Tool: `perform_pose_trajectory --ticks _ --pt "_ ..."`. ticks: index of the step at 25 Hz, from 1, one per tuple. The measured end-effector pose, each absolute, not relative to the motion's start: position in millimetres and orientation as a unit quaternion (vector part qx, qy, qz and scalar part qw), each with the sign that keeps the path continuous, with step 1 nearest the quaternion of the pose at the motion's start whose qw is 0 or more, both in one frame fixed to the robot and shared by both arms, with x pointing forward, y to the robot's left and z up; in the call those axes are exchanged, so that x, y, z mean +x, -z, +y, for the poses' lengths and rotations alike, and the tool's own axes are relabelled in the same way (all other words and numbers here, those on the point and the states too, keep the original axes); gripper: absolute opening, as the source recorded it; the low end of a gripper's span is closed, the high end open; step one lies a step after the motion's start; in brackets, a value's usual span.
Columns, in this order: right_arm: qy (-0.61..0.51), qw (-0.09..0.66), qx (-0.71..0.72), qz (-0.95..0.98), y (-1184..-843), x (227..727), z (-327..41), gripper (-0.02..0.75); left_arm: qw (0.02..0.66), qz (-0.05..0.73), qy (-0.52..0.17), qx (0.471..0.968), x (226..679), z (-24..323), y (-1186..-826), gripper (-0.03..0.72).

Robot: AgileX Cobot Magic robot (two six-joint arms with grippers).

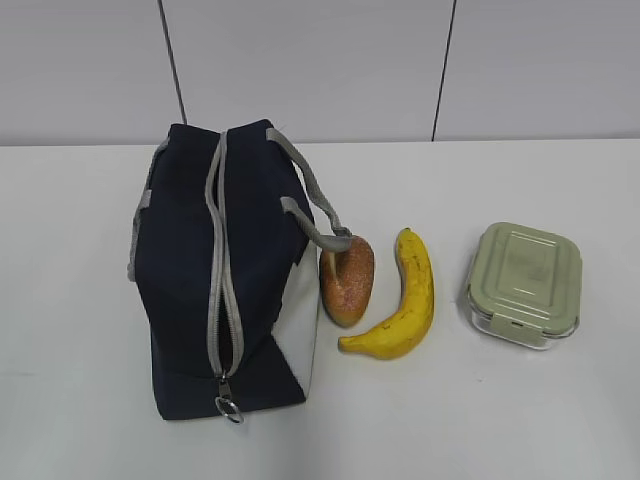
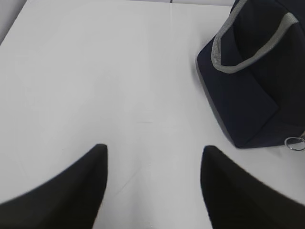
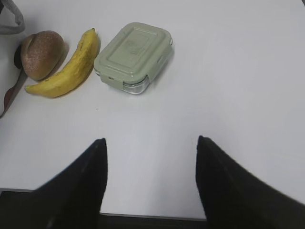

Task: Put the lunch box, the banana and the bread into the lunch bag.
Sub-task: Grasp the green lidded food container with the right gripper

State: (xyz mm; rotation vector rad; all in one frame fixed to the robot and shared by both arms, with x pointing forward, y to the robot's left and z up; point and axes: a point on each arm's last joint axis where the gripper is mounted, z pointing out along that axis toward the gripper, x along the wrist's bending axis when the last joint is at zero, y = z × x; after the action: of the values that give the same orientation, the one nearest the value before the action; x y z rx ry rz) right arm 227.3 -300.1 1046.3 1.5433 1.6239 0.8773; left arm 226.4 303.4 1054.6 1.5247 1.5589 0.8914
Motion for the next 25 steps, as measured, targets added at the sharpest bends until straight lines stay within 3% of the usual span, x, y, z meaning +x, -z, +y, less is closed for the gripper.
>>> perform_pose_trajectory --ticks 20,25 --pt "-0.340 0.360 0.599 0.630 -1046 227 -300 0.438 0.383 0.612 -0.348 0.598 227 303 -1055 0.434" --pt "-0.340 0.360 0.599 0.630 -1046 227 -300 0.438 0.378 0.625 -0.301 0.613 241 297 -1061 0.434"
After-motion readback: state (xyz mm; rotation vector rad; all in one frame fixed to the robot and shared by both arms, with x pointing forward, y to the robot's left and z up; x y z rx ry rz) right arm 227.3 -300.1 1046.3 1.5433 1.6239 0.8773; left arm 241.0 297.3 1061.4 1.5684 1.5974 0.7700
